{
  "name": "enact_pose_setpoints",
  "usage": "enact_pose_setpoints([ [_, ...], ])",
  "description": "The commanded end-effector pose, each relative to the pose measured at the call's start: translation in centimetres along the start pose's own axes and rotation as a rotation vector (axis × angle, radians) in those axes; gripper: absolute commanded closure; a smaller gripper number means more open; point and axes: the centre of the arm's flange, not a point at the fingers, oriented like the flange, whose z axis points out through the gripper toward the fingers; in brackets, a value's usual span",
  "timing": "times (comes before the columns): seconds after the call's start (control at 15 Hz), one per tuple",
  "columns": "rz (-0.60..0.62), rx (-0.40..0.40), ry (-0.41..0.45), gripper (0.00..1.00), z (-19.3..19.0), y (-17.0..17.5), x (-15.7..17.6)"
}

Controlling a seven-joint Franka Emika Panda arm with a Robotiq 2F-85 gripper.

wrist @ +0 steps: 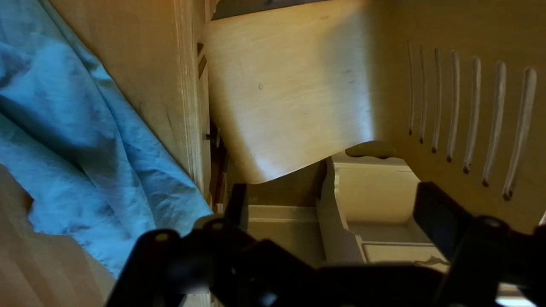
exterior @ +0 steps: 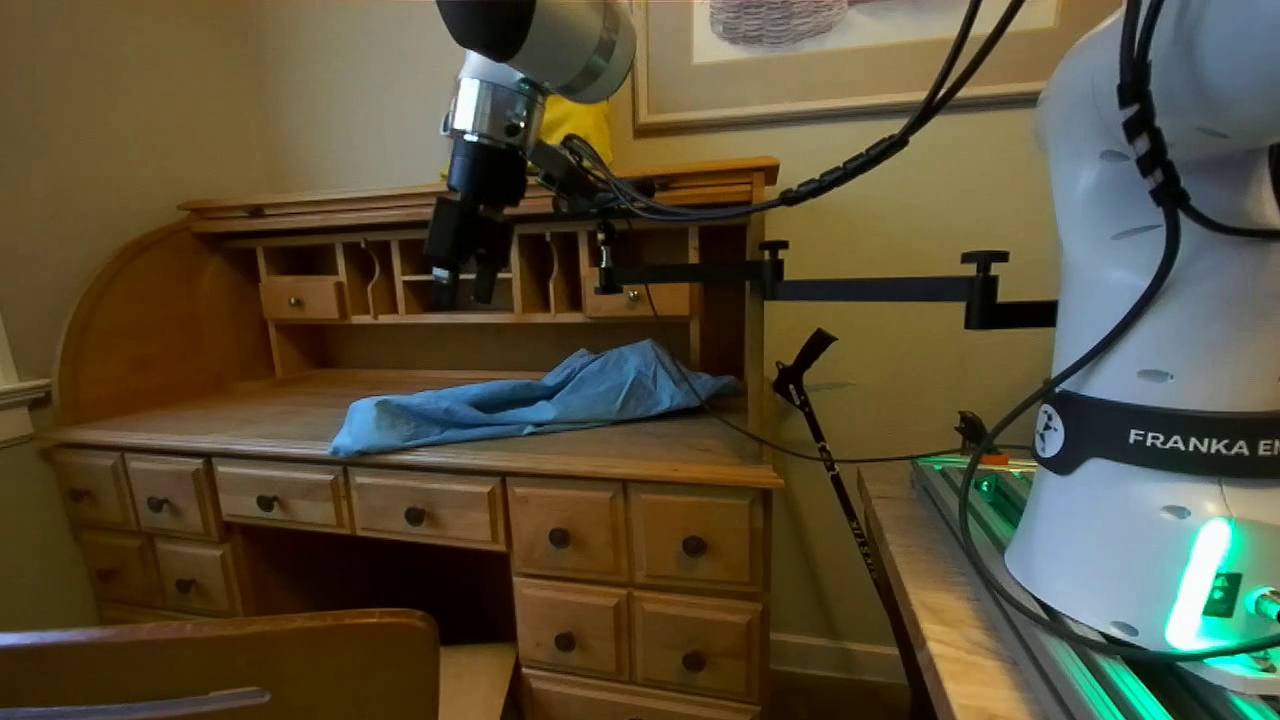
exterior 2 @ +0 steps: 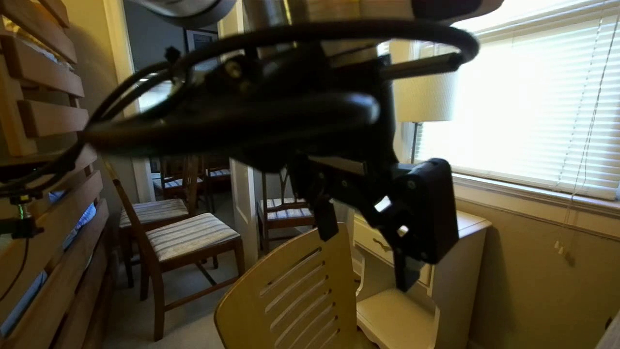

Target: Pick up the blue cloth and put it on the chair

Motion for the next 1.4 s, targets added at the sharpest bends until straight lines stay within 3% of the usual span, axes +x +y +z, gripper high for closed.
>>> enact_pose_setpoints([
  [0.0,0.111,-0.055,0.054,0.00,1.4,0.6,2.6],
  [0.2,0.170,-0.125,0.075,0.00,2.6,2.0,3.8],
  [0.33,0.134,-0.109,0.024,0.00,3.2,2.3,4.1],
  [0.4,0.139,-0.102,0.050,0.00,2.6,2.0,2.6],
  [0.73,0.139,-0.111,0.043,0.00,3.0,2.2,3.0],
  [1.13,0.233,-0.152,0.065,0.00,6.0,4.0,3.8],
  [1.33,0.188,-0.177,0.073,0.00,7.8,5.1,4.0],
])
